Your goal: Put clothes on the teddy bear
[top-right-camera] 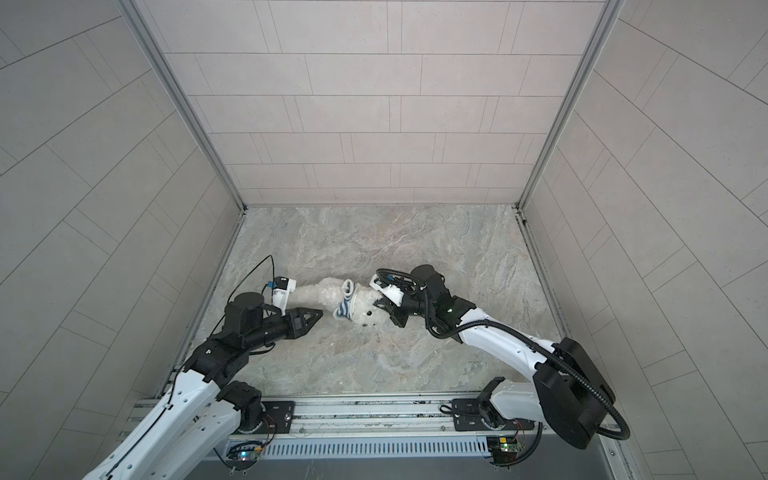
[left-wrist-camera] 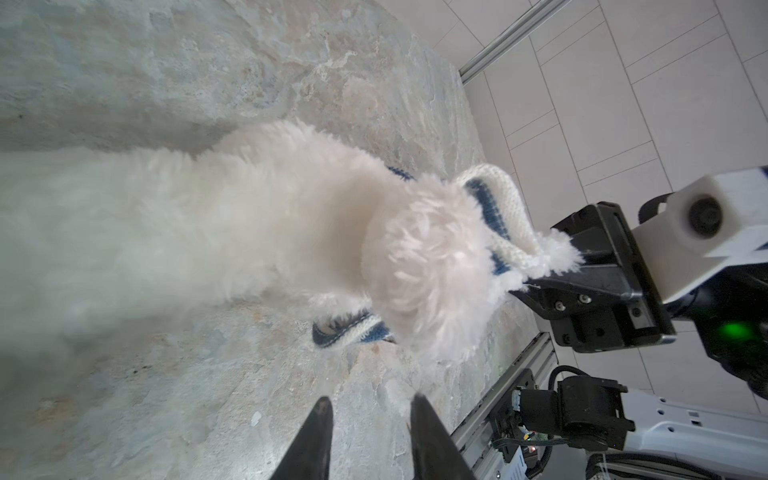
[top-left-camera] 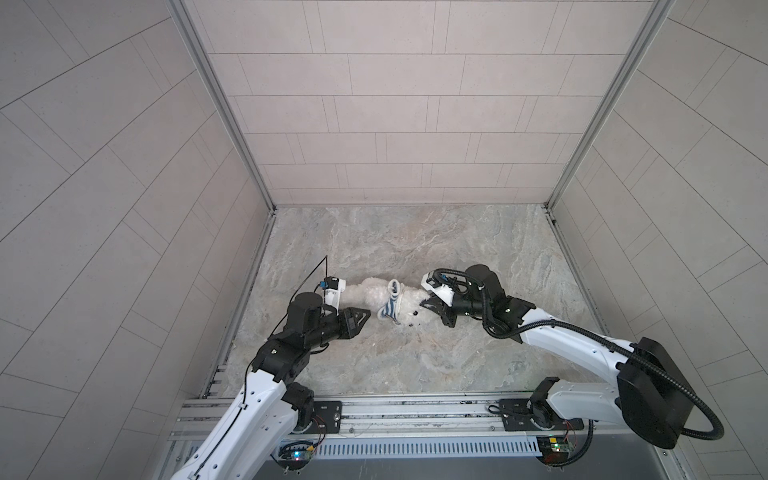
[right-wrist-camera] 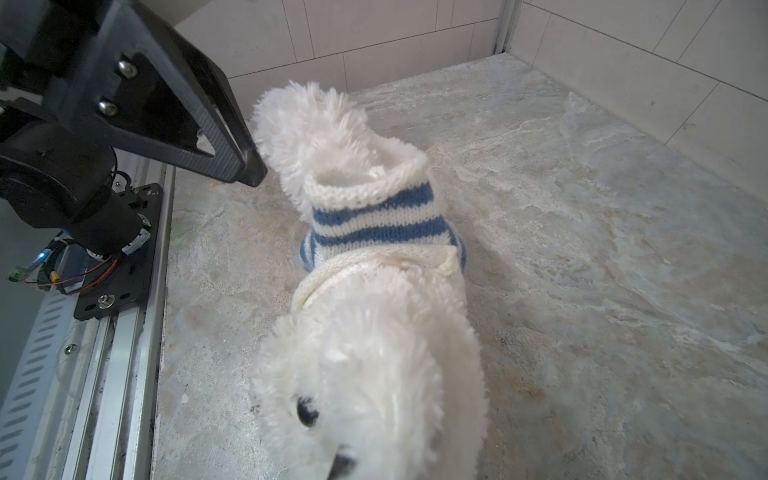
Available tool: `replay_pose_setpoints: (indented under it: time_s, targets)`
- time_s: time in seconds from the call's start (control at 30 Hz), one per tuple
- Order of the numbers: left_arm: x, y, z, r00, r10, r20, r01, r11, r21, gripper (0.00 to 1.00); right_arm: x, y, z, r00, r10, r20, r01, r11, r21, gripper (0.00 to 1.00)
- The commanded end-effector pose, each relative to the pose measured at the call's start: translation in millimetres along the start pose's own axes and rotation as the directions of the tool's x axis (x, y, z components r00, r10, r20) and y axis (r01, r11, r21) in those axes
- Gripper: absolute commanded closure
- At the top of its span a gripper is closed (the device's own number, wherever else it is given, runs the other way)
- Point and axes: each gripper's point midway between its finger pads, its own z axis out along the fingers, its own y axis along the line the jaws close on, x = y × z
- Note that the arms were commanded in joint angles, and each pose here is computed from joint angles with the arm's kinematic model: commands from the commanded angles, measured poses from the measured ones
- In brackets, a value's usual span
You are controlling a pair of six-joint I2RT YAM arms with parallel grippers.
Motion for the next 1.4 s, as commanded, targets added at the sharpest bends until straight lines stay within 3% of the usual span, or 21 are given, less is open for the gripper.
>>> replay_pose_setpoints:
  time_s: [0.0,0.23,0.33,0.5,0.7,0.9,1.23,1.37]
  targets:
    - [-20.9,-23.2,-12.2,0.997,0.056,0.062,-0.058,0.997,0.041,0.69,-14.8,3.6,1.4,0.995,-0.1,0.031,0.099,0.995,0.013,1.0]
    - [-53.4,-72.4,-17.0,0.989,0.12,0.083,-0.126,0.989,0.077,0.66,-11.1,7.9,3.0,0.992,-0.124,0.012,0.124,0.992,0.023,1.0]
    - [-50.3,-85.2,-4.0,0.99,0.134,0.033,-0.136,0.989,0.052,0.65,-11.4,9.7,3.0,0.991,-0.13,0.016,0.13,0.991,0.023,1.0]
    - [-36.6,-76.4,7.3,0.987,0.154,-0.035,-0.156,0.986,-0.065,0.71,-12.0,9.5,2.3,0.991,-0.135,0.023,0.135,0.99,0.03,1.0]
    - [-15.4,-67.9,-13.5,0.985,0.164,0.054,-0.166,0.986,0.028,0.7,-7.9,10.3,2.2,0.991,-0.131,0.019,0.131,0.991,0.027,1.0]
    - [26.7,-32.2,6.4,0.994,0.112,-0.008,-0.111,0.993,0.04,0.72,-15.1,12.8,-3.8,0.99,-0.129,0.047,0.128,0.991,0.029,1.0]
    - [9.4,-4.3,37.4,0.993,0.076,0.095,-0.079,0.996,0.034,0.74,-14.6,18.1,-4.9,0.991,-0.125,0.054,0.125,0.992,0.002,1.0]
    - [5.3,-6.1,45.1,0.989,0.113,0.092,-0.118,0.992,0.044,0.72,-16.4,18.9,-4.4,0.99,-0.128,0.059,0.128,0.992,-0.004,1.0]
